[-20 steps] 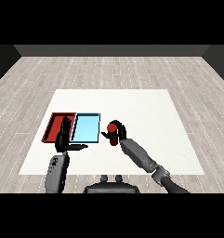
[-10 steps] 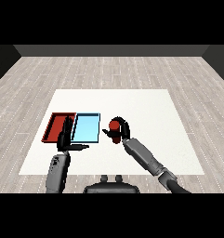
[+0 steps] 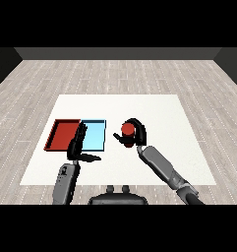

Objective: Pick the red can and put it in the red box

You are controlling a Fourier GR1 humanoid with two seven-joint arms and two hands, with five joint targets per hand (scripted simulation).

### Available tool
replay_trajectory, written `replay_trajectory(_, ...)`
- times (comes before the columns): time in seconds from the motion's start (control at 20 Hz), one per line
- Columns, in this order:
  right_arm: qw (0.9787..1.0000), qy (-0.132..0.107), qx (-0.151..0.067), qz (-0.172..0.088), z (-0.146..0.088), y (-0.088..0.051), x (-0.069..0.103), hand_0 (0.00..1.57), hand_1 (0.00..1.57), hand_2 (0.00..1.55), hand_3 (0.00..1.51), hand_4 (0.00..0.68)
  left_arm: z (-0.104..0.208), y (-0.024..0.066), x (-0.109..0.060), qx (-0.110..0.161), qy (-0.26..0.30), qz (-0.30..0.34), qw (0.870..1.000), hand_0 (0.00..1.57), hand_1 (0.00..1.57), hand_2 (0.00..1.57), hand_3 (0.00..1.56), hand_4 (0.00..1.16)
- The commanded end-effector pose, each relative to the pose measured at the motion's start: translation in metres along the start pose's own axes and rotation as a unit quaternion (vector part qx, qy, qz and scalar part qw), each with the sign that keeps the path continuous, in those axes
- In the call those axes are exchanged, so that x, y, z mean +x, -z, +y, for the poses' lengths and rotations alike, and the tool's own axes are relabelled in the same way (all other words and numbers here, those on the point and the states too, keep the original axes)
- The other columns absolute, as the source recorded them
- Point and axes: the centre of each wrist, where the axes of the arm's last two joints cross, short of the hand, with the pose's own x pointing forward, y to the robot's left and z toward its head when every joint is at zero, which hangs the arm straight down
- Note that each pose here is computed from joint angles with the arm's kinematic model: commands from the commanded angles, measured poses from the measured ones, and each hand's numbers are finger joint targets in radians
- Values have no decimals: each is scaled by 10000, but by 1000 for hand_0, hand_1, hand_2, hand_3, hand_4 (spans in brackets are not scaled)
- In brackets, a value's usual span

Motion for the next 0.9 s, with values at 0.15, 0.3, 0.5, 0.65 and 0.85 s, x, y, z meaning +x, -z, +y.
replay_trajectory(0.15,9989,108,64,-455,-90,-11,298,1569,1569,1457,1399,624,-172,-43,39,-308,-213,209,9991,0,0,0,0,0)
replay_trajectory(0.3,9990,54,147,-412,-193,127,311,1569,1569,1457,1399,624,-330,206,180,-569,-108,167,9982,0,0,0,0,0)
replay_trajectory(0.5,9978,140,34,-648,-99,-96,443,1571,1571,1464,1406,646,-552,86,175,-723,-203,260,9968,0,0,0,0,0)
replay_trajectory(0.65,9970,160,46,-754,-86,-60,567,1571,1571,1476,1421,655,-738,295,182,-839,-293,417,9952,0,0,0,0,0)
replay_trajectory(0.85,9964,188,85,-825,10,-107,571,1571,1571,1481,1424,633,-755,315,119,-891,-399,514,9939,0,0,0,0,0)
